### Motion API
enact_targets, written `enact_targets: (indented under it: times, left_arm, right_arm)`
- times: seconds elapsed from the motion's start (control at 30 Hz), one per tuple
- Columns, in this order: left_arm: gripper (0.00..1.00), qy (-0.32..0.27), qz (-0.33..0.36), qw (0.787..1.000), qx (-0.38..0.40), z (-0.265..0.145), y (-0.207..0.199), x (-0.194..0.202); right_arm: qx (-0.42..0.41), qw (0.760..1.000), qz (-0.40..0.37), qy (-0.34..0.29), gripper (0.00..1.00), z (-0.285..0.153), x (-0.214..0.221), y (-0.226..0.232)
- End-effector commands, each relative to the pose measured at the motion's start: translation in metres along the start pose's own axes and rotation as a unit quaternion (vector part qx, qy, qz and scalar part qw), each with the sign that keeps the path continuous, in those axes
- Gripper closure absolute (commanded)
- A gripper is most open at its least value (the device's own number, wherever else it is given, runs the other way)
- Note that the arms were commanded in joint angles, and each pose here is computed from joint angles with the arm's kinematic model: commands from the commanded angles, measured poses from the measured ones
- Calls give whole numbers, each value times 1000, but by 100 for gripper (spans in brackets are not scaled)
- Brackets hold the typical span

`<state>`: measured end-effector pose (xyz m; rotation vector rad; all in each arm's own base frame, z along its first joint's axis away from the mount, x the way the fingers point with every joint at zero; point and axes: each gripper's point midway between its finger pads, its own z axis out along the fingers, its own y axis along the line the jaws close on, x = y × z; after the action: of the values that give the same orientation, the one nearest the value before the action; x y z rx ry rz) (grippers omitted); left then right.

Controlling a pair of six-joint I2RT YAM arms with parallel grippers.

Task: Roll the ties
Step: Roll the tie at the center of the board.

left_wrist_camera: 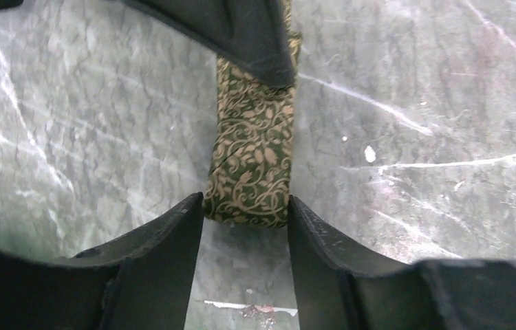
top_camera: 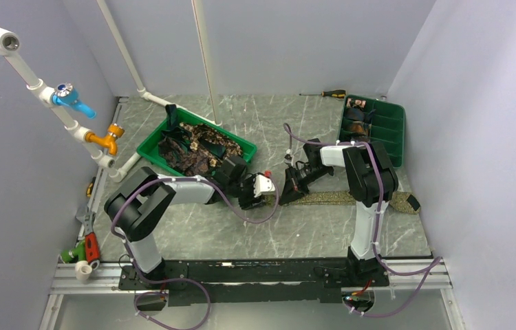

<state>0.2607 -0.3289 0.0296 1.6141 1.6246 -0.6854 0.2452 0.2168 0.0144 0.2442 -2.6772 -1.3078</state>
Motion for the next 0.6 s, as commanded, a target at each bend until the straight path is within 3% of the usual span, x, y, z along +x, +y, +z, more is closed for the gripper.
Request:
enact_targets:
  times: [0.0,0.33,0.57]
  left_arm:
    - [50,-57,51,997,31,5,-5,-41]
    - [59,-73,31,996,49,26,-6,-63]
    - [57,-26,-13,999,46,51,-3,-39]
  right_arm:
    - [91,996,-18,-3,96,8,-6,-44]
    - [89,996,-16,-4,100,9,-9,-44]
    - [82,996,-19,-8,100,8,-10,-41]
